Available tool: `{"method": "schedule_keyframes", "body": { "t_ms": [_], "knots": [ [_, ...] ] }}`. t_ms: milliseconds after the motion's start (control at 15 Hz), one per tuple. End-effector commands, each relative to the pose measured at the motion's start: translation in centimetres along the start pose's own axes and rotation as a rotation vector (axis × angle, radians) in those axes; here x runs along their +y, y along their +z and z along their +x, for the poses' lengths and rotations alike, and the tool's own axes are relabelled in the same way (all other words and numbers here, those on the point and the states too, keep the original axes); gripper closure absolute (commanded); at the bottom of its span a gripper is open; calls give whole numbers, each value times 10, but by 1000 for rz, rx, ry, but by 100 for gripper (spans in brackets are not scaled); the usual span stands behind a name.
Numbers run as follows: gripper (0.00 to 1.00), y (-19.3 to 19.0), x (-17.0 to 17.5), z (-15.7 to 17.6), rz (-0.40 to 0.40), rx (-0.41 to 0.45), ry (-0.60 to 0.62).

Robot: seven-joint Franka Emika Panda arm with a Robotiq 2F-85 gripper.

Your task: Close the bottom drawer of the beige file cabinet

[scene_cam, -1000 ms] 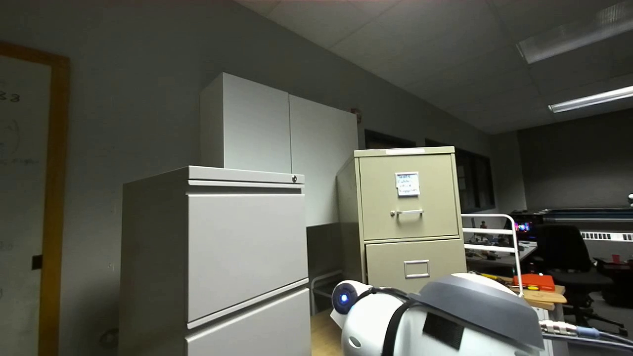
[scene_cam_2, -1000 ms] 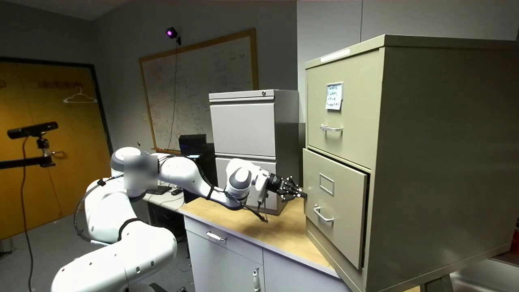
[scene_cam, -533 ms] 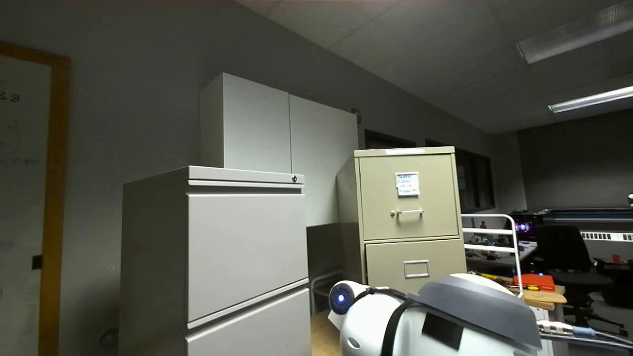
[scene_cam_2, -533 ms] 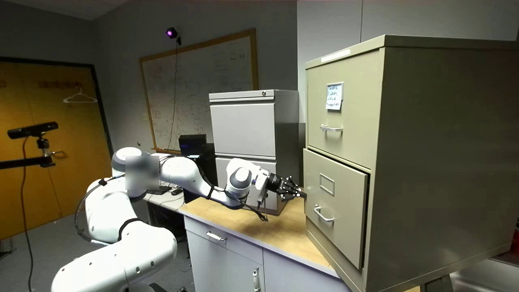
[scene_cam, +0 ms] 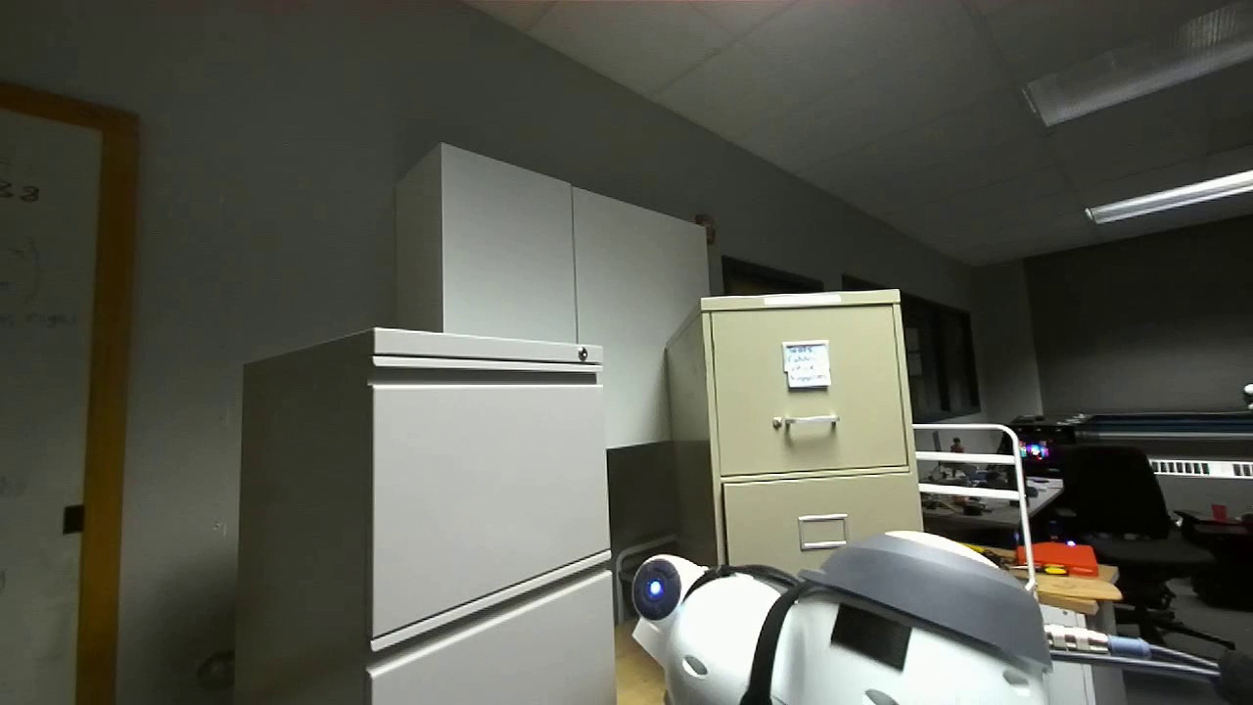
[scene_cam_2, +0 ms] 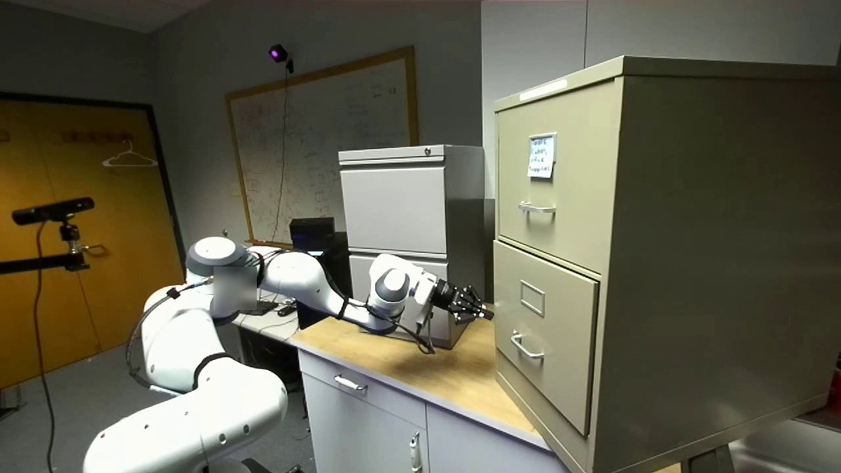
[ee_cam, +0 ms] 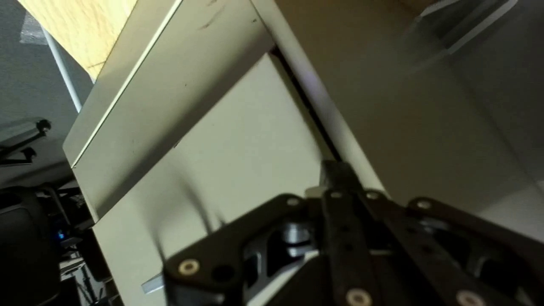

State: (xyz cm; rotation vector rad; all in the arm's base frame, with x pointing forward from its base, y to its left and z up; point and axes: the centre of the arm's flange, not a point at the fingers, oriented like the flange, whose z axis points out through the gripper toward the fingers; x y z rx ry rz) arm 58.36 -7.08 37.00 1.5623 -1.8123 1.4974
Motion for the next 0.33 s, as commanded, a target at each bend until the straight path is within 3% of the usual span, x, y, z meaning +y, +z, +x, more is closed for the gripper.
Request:
{"method": "schedule_keyframes", "body": {
  "t_ms": [0, 67, 133, 267],
  "knots": [
    [100, -14, -27, -13, 100, -146, -81],
    [92, -26, -26, -14, 135, -174, -103],
    [76, -37, -23, -14, 164, -205, -123],
    [60, -67, -16, -13, 222, -253, -186]
  ]
}}
